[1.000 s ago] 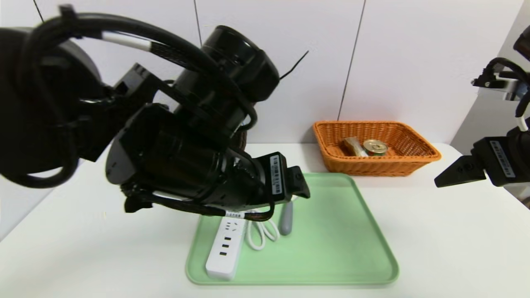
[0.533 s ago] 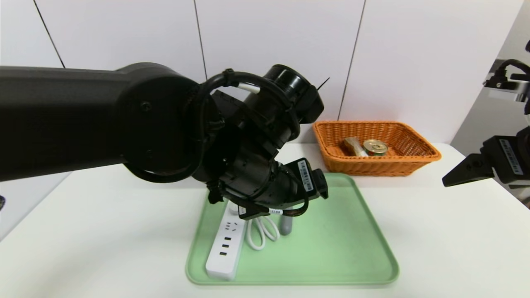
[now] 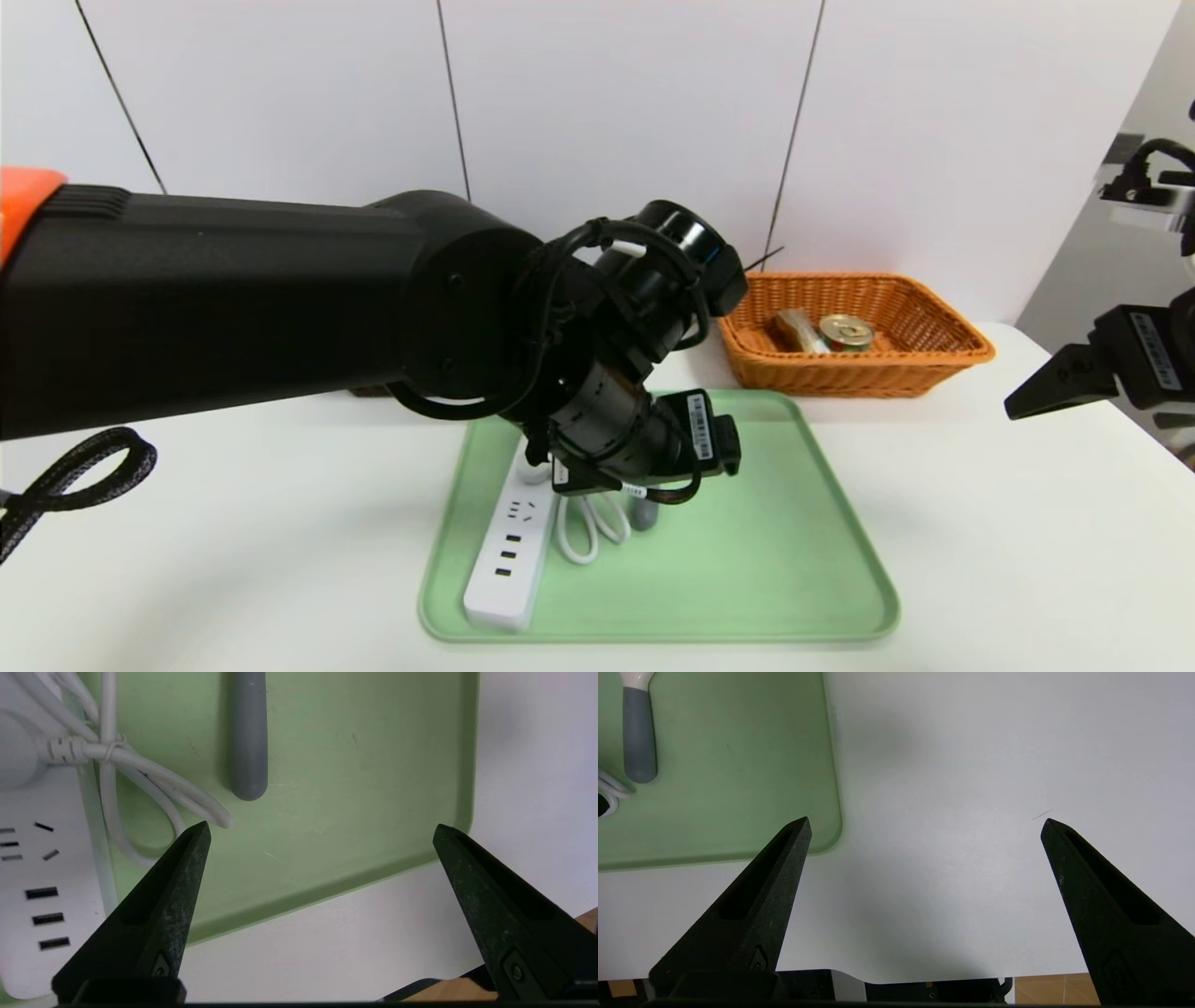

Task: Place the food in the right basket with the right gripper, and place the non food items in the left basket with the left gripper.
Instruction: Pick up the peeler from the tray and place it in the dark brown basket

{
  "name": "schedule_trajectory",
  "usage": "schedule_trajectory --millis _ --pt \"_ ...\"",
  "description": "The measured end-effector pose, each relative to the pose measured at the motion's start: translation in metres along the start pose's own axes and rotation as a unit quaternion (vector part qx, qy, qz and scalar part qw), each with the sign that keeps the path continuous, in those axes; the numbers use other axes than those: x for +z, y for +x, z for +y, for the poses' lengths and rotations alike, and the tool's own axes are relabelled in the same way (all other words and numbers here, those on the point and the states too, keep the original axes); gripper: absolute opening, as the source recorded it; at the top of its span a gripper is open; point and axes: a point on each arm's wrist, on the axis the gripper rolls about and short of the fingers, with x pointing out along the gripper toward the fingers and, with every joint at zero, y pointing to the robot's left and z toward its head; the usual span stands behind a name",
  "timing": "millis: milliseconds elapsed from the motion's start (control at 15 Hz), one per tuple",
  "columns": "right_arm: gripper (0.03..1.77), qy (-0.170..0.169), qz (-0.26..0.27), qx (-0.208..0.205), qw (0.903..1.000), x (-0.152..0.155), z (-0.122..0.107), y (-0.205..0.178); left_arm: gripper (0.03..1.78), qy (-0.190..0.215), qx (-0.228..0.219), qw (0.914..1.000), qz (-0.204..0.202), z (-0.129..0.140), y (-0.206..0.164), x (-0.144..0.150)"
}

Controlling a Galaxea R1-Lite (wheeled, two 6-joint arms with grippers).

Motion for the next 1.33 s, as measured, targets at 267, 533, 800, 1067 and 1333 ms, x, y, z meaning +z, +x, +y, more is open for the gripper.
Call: schedule_trajectory --millis 267,533,800,1067,1333 --pt "1.7 0.003 -0.001 -0.003 1.0 0.001 -0.002 0.001 1.69 0.151 0.004 0.9885 -0.001 0.003 0.001 0.003" --pt "1.7 0.007 0.0 -0.006 1.0 0.002 -0.003 0.001 1.69 0.215 0.009 0.9766 0.003 0.003 0.014 0.009" --pt "1.71 0.016 0.001 -0.013 0.9998 0.004 -0.009 0.003 1.69 0.194 0.018 0.9807 0.02 -0.005 0.032 0.017" --pt "1.71 0.018 0.005 -0.014 0.9997 0.005 -0.01 0.005 1.69 0.168 0.04 0.9844 0.035 0.007 0.064 0.023" --pt "1.71 0.016 0.009 -0.016 0.9997 0.005 -0.011 0.007 1.69 0.146 0.053 0.9873 0.036 0.019 0.079 0.031"
